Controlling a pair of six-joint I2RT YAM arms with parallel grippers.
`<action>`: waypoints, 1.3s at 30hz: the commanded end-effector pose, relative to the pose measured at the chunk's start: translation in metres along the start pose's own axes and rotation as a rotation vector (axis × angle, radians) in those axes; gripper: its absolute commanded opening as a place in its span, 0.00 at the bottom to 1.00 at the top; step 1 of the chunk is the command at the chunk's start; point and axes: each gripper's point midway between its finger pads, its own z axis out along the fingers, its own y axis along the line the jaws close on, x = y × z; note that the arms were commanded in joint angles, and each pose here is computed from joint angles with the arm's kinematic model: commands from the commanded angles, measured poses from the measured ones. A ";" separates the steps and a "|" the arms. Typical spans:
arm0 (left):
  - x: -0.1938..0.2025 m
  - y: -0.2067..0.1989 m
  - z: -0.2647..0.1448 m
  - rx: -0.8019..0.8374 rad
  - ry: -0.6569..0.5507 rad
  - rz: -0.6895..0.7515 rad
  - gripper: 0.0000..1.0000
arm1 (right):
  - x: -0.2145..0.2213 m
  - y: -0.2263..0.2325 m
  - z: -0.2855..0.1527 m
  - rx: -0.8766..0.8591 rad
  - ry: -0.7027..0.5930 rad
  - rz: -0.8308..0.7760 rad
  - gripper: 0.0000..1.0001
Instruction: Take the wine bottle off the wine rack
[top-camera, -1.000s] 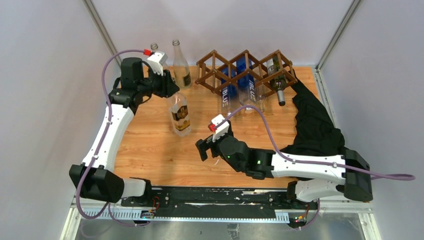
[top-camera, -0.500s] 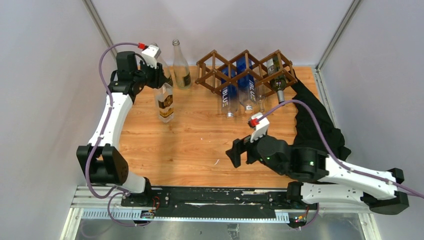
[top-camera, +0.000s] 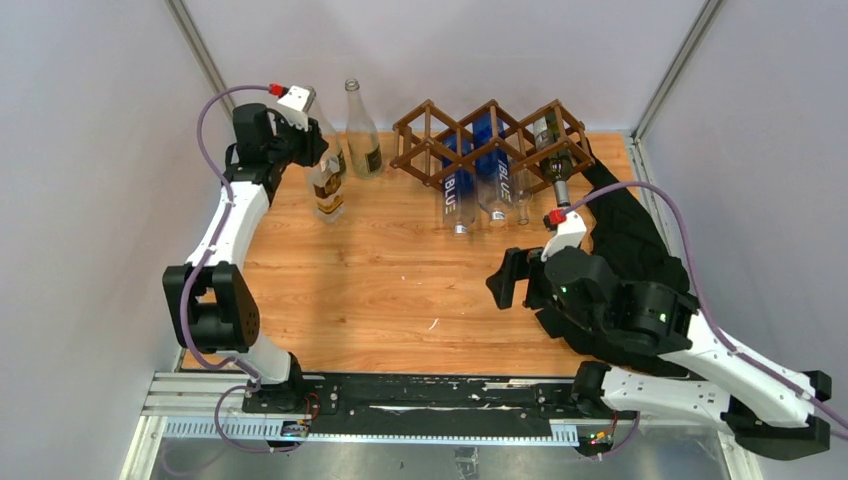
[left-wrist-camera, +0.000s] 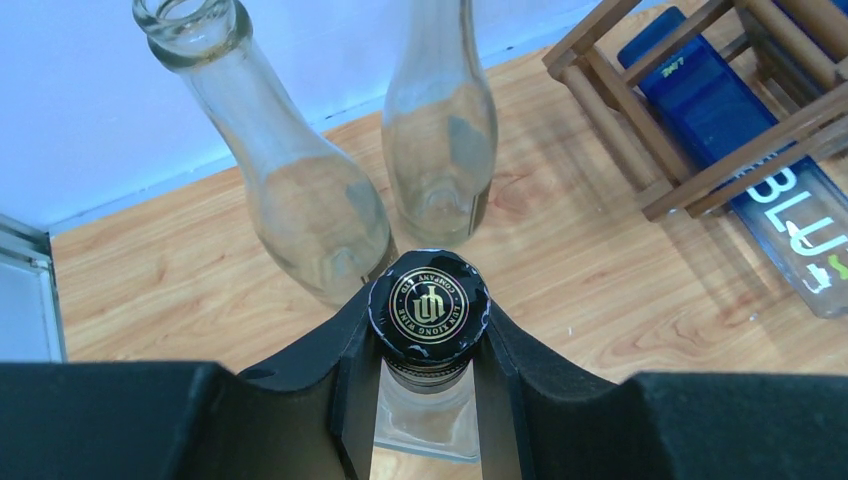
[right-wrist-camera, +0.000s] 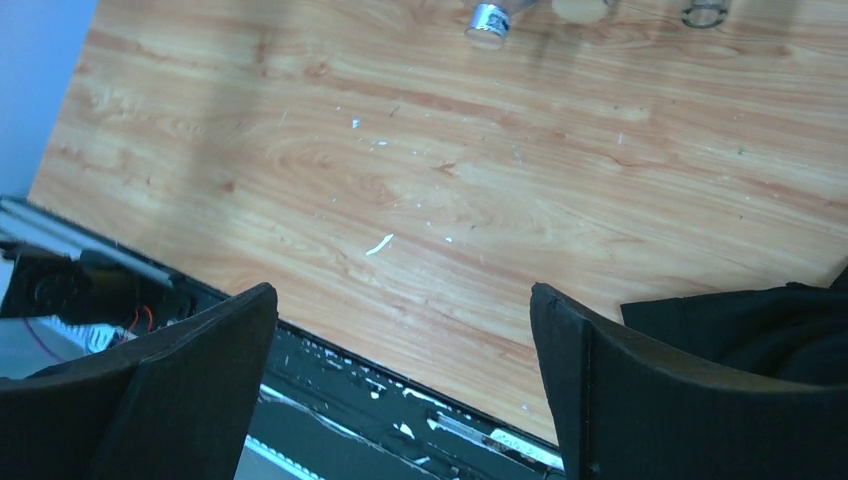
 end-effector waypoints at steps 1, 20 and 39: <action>-0.048 0.020 0.004 -0.041 -0.198 0.073 0.00 | -0.008 -0.008 0.011 0.025 0.051 0.071 1.00; -0.031 0.025 0.005 -0.035 -0.174 0.113 0.83 | -0.075 -0.075 0.170 0.109 0.080 0.254 1.00; -0.026 -0.065 -0.102 0.231 0.037 0.071 1.00 | -0.085 -0.141 0.259 0.094 0.098 0.317 1.00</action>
